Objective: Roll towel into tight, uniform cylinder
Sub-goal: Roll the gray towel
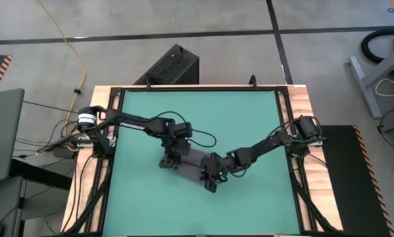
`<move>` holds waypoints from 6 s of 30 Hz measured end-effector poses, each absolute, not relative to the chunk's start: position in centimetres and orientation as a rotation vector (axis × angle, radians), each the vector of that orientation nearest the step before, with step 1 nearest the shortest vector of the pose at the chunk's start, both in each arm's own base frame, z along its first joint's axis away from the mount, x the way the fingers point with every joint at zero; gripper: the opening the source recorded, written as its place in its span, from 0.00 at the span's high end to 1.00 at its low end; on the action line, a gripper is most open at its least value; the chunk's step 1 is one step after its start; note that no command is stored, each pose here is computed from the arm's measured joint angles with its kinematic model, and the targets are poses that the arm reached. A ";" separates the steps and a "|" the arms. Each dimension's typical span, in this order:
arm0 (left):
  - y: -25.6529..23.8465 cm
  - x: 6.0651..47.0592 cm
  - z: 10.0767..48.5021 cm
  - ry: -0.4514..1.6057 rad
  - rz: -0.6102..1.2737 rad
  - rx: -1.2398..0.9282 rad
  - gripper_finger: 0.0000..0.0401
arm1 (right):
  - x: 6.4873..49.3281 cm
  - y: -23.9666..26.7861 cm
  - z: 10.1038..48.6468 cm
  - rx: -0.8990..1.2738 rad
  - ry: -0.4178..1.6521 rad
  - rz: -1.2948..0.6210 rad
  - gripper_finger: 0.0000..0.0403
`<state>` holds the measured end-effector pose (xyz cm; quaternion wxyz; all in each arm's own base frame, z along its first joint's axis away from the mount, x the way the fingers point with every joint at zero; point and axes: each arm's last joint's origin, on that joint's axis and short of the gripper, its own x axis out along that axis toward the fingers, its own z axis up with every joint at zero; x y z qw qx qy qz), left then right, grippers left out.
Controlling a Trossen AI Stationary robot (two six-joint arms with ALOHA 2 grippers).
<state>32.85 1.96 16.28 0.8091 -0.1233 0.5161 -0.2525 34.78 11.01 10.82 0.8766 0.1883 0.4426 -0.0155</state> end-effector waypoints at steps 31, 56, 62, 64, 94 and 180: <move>-4.6 26.6 15.1 0.571 -0.362 0.316 0.50 | 30.8 9.8 9.5 0.786 0.727 -0.009 0.68; -2.0 31.2 12.6 0.970 -0.386 0.184 0.89 | 29.4 8.9 13.9 0.757 0.721 -0.031 0.68; -1.3 30.9 12.5 1.008 -0.388 0.146 0.89 | 27.7 7.8 16.4 0.661 0.728 -0.109 0.68; -1.2 30.8 12.5 1.018 -0.392 0.130 0.89 | 27.3 7.7 17.2 0.593 0.691 -0.136 0.68; 0.8 30.3 12.4 1.046 -0.431 -0.108 0.61 | 33.2 10.3 11.4 0.480 0.664 -0.194 0.77; 2.4 28.0 10.9 0.704 -0.363 -0.091 0.45 | 32.0 10.6 18.5 0.370 0.454 -0.060 0.68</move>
